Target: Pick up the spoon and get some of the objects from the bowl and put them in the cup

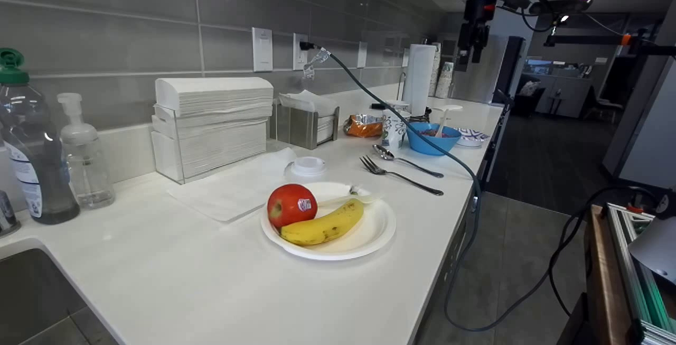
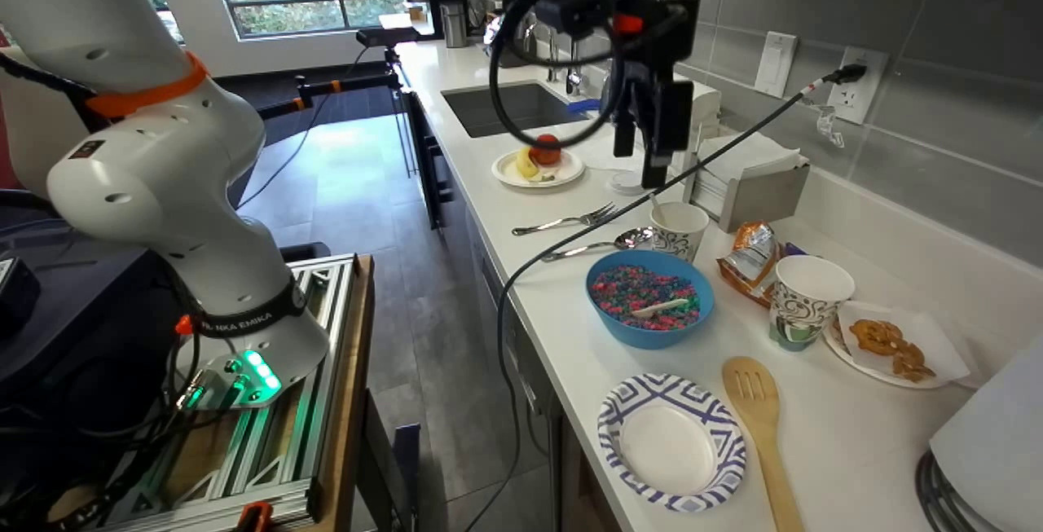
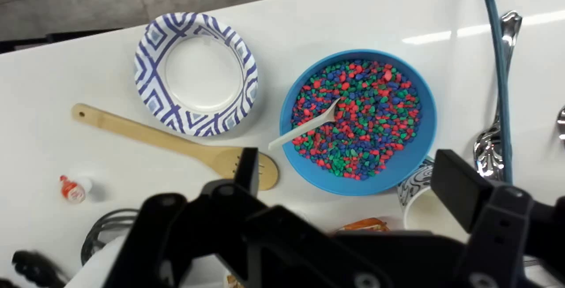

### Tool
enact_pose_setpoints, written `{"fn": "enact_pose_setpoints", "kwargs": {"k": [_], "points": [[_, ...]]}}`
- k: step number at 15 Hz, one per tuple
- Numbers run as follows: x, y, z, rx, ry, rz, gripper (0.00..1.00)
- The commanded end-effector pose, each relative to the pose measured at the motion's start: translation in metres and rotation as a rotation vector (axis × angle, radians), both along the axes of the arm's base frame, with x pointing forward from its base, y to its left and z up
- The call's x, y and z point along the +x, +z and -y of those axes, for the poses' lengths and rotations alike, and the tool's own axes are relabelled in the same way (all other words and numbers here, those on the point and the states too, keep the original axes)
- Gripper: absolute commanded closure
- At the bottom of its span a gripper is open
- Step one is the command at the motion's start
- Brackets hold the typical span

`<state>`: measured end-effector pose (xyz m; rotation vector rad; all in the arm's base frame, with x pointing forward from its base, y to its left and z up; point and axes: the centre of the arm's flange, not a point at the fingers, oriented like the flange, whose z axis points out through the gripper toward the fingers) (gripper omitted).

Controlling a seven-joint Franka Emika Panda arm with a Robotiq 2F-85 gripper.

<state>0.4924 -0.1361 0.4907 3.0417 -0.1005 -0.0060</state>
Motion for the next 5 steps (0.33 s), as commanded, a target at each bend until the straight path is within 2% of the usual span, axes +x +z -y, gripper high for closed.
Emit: {"fn": "enact_pose_setpoints", "kwargs": {"k": [1, 3, 5], "points": [[-0.003, 0.009, -0.015, -0.030, 0.022, 0.013, 0.00], [-0.010, 0.019, -0.029, -0.053, 0.041, 0.028, 0.00], [-0.014, 0.018, -0.027, -0.057, 0.038, 0.025, 0.00]]}}
